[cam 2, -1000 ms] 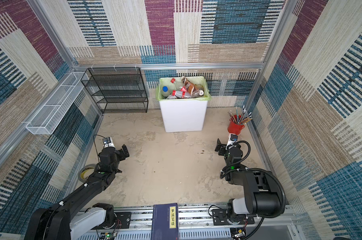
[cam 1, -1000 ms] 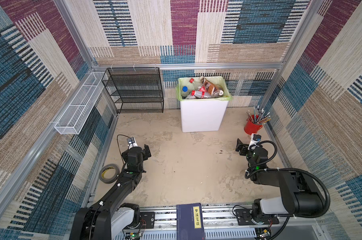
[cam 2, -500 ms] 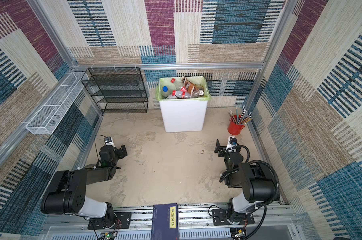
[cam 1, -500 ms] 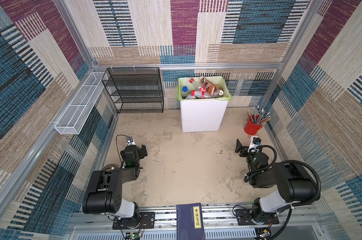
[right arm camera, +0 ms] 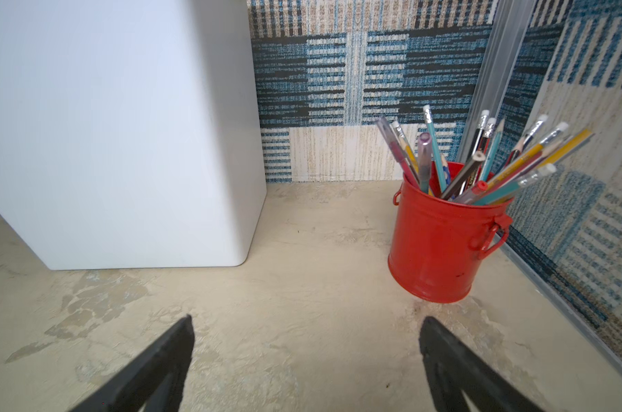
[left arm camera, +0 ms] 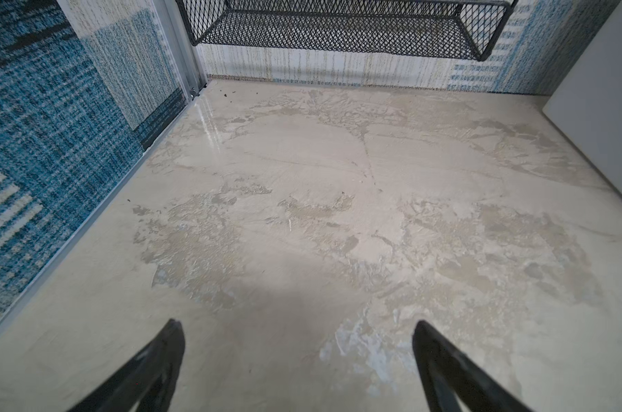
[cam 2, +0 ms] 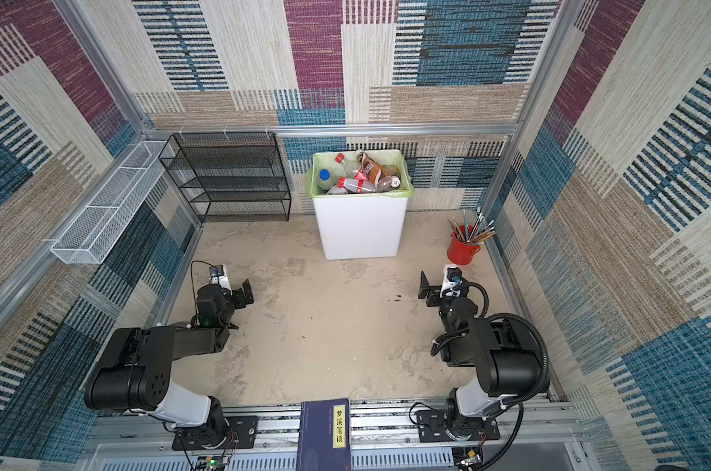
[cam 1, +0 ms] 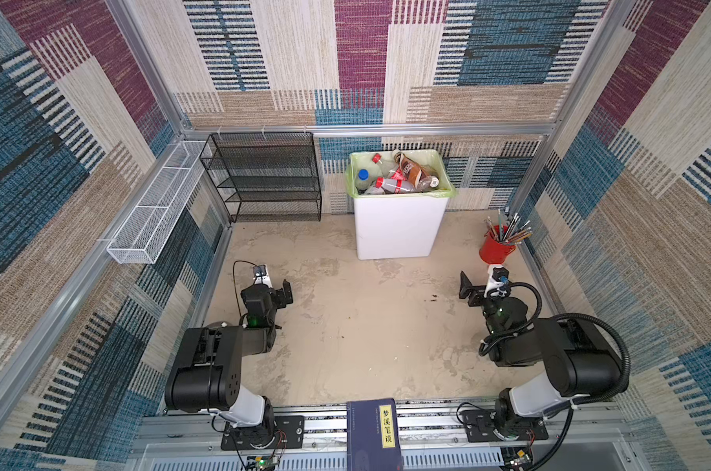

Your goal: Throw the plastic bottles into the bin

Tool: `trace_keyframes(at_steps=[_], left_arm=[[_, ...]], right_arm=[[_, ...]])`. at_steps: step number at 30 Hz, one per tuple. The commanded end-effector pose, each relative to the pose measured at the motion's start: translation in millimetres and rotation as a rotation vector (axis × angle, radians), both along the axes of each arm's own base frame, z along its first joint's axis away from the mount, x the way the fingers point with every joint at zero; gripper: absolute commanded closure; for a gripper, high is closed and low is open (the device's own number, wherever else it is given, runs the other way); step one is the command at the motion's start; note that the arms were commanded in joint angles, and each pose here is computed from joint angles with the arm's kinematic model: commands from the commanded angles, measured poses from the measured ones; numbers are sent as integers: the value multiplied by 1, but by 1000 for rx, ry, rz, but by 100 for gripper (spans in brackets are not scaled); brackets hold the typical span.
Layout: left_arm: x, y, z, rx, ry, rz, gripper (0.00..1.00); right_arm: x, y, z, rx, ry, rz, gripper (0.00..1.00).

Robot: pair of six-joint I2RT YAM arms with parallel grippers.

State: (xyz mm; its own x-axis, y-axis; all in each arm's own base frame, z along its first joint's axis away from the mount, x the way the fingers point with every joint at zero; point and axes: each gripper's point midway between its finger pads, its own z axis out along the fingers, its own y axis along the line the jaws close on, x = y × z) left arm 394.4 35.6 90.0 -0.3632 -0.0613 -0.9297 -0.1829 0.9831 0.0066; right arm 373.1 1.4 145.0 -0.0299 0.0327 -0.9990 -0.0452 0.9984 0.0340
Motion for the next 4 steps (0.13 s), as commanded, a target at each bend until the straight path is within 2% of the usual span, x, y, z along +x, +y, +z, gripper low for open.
trace_keyframes(at_steps=[1, 4], left_arm=[[3, -2, 7, 0, -32, -15, 0], [3, -2, 7, -1, -33, -16, 0]], right_arm=[[1, 3, 4, -12, -18, 15, 1], [-1, 3, 6, -15, -28, 15, 1]])
